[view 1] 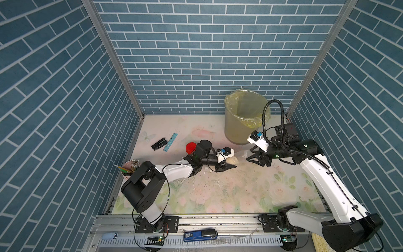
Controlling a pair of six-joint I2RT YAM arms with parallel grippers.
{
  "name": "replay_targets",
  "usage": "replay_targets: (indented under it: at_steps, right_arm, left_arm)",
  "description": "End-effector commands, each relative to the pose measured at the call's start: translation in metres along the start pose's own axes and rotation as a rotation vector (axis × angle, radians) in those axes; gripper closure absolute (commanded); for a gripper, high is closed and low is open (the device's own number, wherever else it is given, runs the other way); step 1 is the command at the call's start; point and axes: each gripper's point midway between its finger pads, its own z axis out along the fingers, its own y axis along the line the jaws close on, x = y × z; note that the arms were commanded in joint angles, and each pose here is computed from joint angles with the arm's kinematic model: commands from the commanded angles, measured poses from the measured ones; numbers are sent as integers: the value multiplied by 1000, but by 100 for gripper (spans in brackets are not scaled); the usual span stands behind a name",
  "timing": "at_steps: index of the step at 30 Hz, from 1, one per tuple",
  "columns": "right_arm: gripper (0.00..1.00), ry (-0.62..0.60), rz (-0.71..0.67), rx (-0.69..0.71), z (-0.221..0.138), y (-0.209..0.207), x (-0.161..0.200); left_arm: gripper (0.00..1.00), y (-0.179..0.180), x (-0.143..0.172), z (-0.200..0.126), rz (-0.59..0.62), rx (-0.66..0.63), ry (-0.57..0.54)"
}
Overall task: Empty moldy rice from jars
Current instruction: Unscrew the lid from the jar.
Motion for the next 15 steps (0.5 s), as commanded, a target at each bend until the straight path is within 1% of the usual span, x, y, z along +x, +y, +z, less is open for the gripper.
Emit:
replay_targets:
  at_steps: [1,7,9,13,15]
  right_arm:
    - [100,70,-106,9,-5,2,13]
    - [100,-4,-163,4,-8,5,-2]
    - [100,-4,-163,3,-7,5,-2]
    - [100,53,-102,64,1,-14,17]
    - [100,44,-32,90,4,-23,25]
  left_arm:
    - [100,10,16,-2,-69,-8,51]
    - [100,9,13,-5,-53,-16,60]
    - [100,11,11,-6,-52,-25,56]
    - [100,12,4,-9,-46,-33,46]
    - [100,11,2,-11,-37,-37,46]
